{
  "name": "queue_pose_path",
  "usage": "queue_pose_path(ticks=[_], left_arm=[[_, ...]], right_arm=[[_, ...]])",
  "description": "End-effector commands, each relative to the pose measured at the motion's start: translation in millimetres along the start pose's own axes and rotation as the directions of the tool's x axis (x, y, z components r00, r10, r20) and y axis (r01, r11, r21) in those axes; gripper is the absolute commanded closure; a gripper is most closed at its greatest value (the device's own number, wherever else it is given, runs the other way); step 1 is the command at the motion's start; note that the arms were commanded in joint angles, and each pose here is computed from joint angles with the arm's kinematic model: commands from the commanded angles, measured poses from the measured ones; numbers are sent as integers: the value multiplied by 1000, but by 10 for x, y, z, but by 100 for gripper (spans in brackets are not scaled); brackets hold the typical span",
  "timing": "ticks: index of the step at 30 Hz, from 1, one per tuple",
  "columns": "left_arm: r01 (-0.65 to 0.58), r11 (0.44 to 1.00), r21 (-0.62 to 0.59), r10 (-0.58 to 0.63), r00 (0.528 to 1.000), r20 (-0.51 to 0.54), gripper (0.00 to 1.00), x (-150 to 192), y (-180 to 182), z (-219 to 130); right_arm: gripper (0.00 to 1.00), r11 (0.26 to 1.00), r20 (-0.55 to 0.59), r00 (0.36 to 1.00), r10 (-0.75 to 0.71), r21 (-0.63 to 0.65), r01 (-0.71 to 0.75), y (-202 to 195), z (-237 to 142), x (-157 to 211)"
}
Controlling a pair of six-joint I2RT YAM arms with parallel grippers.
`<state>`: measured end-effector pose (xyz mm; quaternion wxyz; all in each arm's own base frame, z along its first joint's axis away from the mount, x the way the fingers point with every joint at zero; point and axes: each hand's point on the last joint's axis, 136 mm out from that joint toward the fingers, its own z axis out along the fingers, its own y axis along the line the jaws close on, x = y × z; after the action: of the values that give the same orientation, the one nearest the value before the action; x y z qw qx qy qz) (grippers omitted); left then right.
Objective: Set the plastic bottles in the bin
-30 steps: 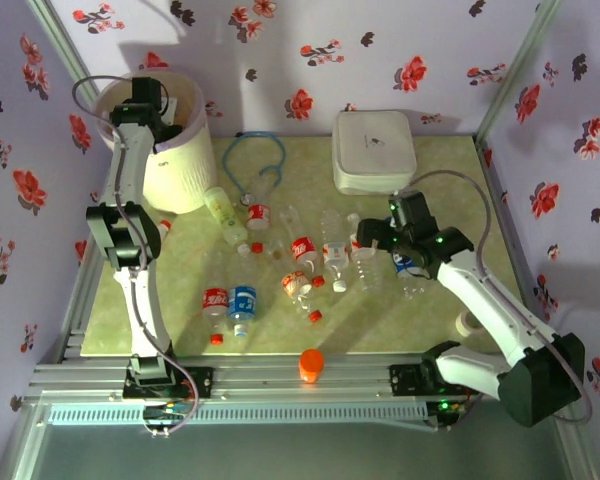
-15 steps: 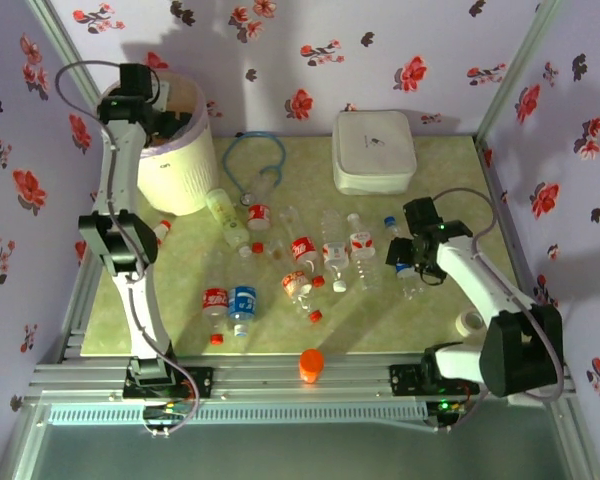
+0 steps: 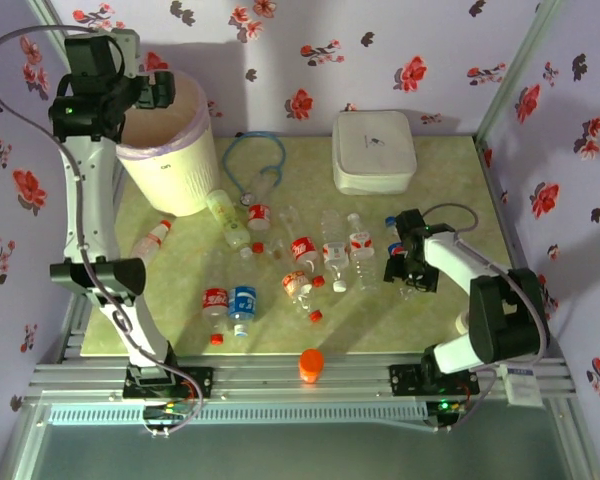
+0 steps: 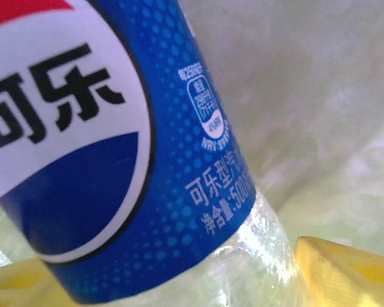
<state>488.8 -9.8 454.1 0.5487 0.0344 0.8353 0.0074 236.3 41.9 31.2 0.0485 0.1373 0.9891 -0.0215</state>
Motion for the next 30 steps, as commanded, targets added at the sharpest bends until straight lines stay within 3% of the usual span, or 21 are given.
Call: queue_pose_path(ticks=[1, 5, 9, 12, 16, 18, 22, 25, 27, 30], left_arm=[[-6, 1000, 29, 5, 999, 54, 0, -85, -219, -393], [-90, 993, 81, 78, 988, 135, 0, 100, -702, -787], [-21, 981, 193, 1, 994, 106, 0, 488, -1034, -1005], [52, 969, 241, -67, 996, 57, 0, 887, -1173, -1089], [164, 897, 411, -164, 986, -36, 0, 1376, -1604, -1114], [211, 852, 480, -197, 977, -80, 0, 1558, -1810, -1101], [324, 796, 511, -305, 944, -123, 0, 1806, -1977, -997], [386, 672, 632, -400, 907, -129, 0, 1817, -2277, -977], [395, 619, 679, -419, 897, -140, 0, 1815, -2431, -968], [397, 592, 701, -431, 891, -141, 0, 1781, -2552, -938]], right_arm=[[29, 1000, 52, 999, 5, 13, -6, -53, -54, -64], [44, 1000, 160, 987, 17, -9, -15, -64, -292, -206], [47, 995, 231, 973, 17, -104, 7, 76, -591, -321], [48, 955, 285, 958, 6, -287, 79, 405, -889, -413], [53, 749, 363, 932, 21, -623, 226, 1126, -1410, -505], [54, 639, 396, 918, 3, -707, 303, 1459, -1634, -501], [55, 505, 459, 882, -107, -739, 446, 2026, -1874, -347], [56, 413, 468, 871, -151, -770, 486, 2357, -1963, -221], [56, 374, 468, 866, -176, -783, 498, 2524, -1986, -149], [56, 355, 456, 865, -208, -789, 501, 2705, -1964, -68]])
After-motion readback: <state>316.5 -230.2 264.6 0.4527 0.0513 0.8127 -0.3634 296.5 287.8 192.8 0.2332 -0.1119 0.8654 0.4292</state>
